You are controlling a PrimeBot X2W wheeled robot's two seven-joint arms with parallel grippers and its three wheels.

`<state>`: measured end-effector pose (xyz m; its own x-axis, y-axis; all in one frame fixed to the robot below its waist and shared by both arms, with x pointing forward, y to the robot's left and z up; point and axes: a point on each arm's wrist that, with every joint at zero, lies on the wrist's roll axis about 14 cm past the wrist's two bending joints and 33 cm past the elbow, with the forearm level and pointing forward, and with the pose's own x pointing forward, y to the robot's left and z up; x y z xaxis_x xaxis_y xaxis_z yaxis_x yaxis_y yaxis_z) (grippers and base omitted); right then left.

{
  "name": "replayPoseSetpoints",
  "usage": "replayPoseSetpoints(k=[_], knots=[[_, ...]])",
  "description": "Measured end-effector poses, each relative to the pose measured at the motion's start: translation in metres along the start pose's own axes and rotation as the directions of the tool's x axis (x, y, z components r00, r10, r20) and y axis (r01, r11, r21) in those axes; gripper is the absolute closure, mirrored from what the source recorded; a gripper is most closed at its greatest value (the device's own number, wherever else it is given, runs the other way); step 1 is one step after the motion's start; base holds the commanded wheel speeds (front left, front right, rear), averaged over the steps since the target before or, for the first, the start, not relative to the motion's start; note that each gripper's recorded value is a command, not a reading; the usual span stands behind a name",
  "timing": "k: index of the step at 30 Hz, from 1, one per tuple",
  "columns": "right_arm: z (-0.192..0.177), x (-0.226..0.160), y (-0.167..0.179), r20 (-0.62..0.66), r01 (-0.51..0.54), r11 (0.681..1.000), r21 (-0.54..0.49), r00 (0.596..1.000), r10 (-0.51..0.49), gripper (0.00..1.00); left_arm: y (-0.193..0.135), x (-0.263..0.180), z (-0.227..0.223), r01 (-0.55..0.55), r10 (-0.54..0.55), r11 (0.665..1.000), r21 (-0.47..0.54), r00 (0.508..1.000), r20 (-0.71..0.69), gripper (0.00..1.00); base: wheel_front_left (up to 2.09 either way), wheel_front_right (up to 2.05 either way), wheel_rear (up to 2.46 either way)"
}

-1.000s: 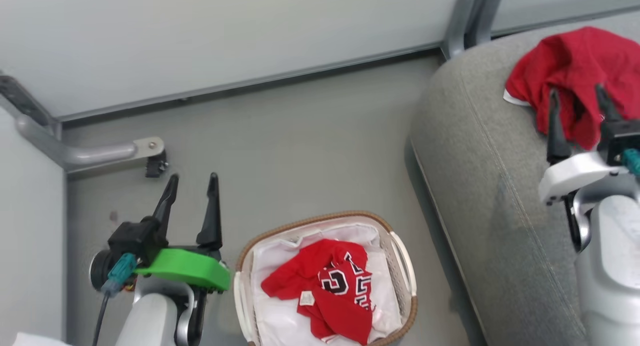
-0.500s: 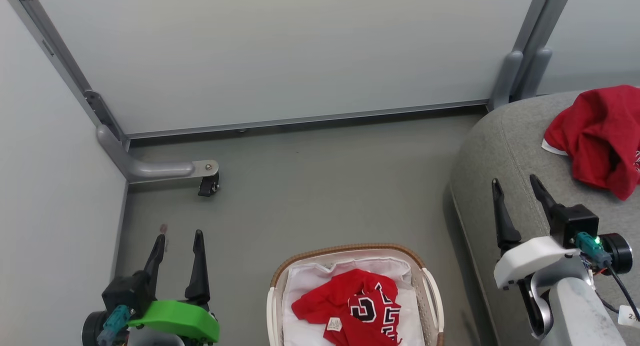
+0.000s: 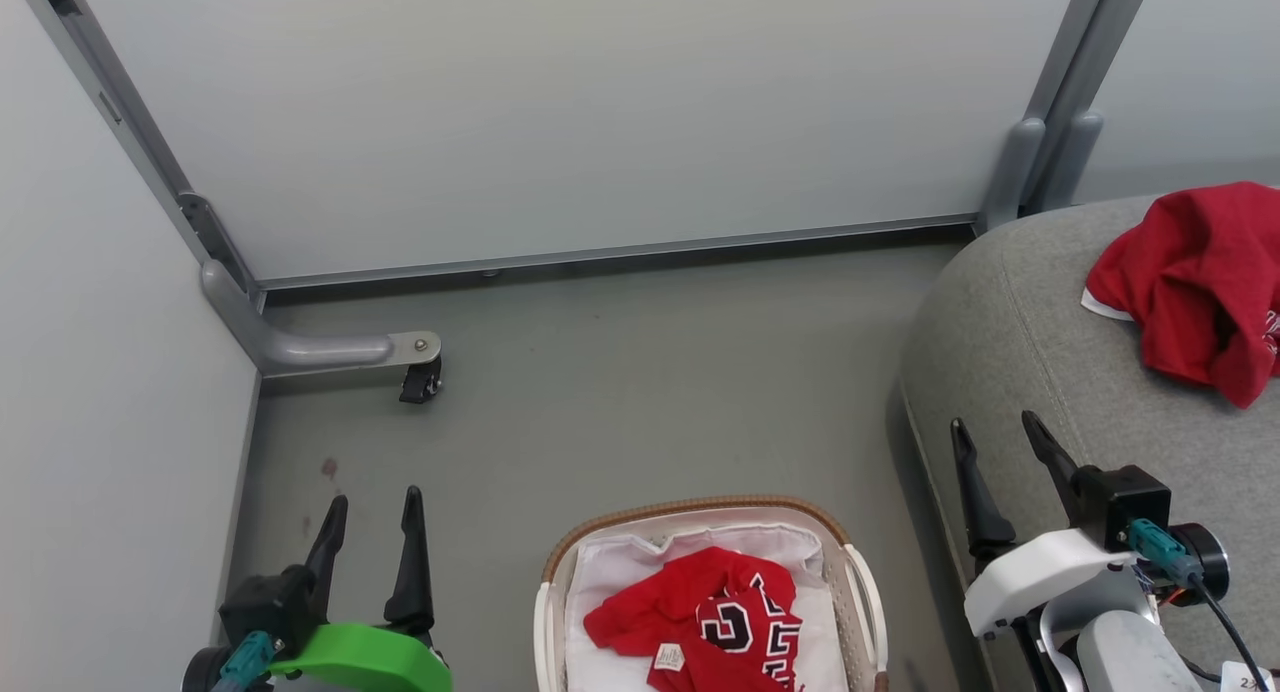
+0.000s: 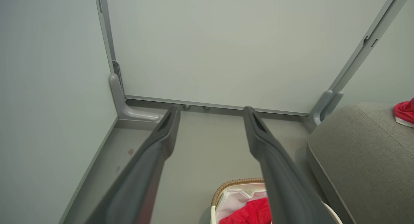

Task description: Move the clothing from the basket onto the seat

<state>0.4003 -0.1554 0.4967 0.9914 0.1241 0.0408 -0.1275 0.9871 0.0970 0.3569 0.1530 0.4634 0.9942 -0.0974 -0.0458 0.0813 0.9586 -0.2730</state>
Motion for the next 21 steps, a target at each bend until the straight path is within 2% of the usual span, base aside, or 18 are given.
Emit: replayPoseSetpoints(k=[21], knots=[[-0.0006,-0.0002,0.0016,-0.001,-0.005,1.000,-0.001,1.000,0.005,0.00,-0.0036,0.0009,-0.0057,0.011,-0.011,1.000,0.000,1.000,-0.018,0.00,0.00,0.00,0.00]])
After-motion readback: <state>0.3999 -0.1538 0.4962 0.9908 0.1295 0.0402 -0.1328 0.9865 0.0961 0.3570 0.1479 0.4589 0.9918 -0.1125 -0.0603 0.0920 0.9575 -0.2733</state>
